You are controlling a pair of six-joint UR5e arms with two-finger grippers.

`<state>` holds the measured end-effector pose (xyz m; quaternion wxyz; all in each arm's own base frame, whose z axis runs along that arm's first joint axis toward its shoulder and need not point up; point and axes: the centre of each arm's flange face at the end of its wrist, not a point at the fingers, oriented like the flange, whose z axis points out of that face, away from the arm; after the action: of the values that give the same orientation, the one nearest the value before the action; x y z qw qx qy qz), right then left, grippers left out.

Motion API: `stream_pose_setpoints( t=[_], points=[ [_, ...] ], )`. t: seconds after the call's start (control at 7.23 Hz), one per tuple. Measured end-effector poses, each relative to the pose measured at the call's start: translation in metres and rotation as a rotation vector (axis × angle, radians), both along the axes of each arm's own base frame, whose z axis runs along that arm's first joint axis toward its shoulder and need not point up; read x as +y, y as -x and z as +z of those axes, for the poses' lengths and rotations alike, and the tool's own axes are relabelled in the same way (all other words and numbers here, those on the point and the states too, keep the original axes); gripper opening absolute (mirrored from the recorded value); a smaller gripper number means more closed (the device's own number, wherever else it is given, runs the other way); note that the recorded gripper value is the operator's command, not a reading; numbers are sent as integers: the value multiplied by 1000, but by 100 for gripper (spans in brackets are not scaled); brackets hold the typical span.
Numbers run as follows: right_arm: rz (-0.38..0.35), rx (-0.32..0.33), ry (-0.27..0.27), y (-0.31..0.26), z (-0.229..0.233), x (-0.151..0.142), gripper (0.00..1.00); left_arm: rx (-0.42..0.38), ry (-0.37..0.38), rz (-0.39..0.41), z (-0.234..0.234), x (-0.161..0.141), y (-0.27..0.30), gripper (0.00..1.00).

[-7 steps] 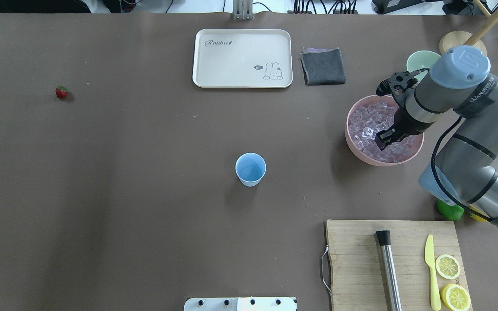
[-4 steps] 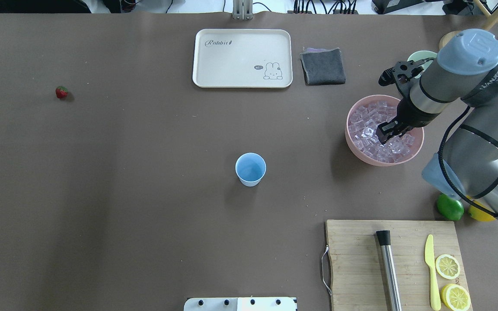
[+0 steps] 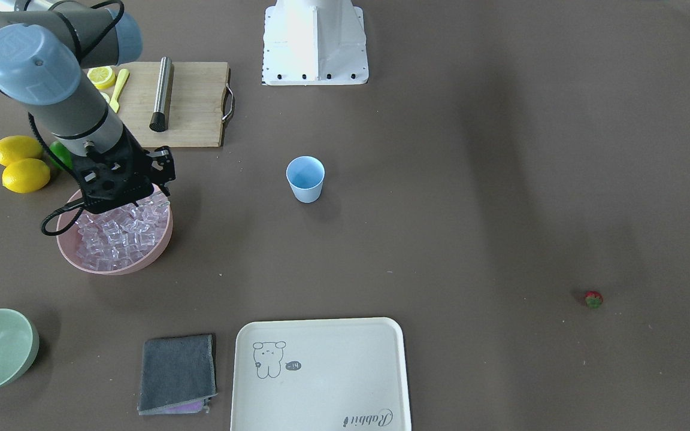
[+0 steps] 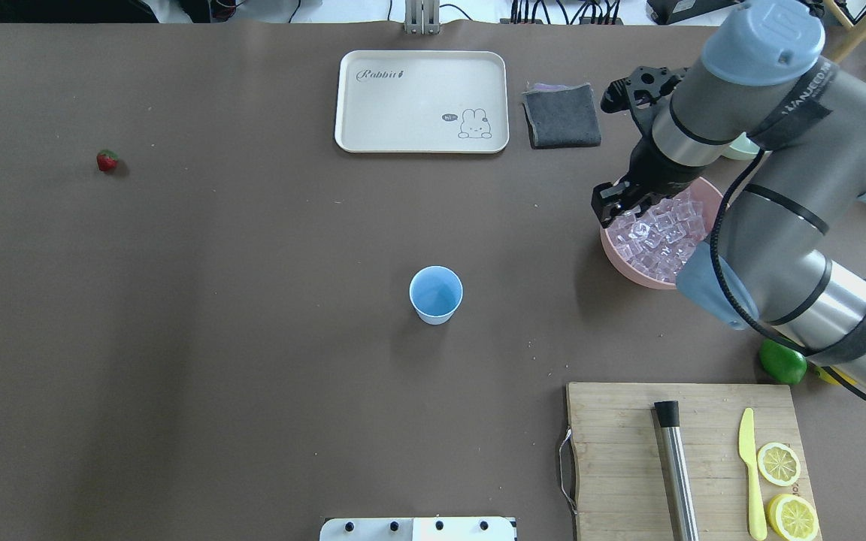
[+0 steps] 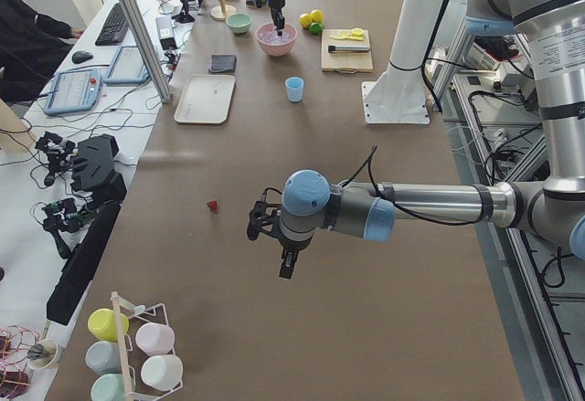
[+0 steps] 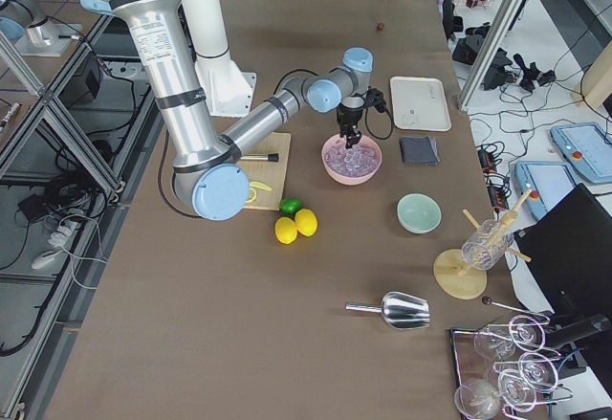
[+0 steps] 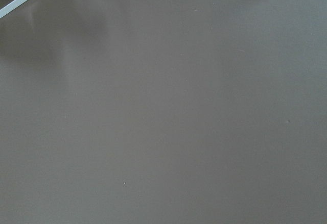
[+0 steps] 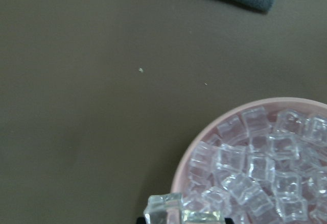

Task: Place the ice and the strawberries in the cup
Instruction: 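Carry the ice cube with the right gripper and drop it into the blue cup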

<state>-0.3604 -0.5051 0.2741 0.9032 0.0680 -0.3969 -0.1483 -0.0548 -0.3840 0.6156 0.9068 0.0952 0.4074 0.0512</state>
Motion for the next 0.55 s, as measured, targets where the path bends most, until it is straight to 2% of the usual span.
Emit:
stream_pose_setpoints(
  t=[0.28, 0.55],
  points=[
    [51, -51, 83, 61, -64, 22, 0, 1, 3, 0, 1, 0, 0, 98],
    [78, -73, 144, 115, -106, 54, 0, 1, 5, 0, 2, 0, 0, 98]
  ],
)
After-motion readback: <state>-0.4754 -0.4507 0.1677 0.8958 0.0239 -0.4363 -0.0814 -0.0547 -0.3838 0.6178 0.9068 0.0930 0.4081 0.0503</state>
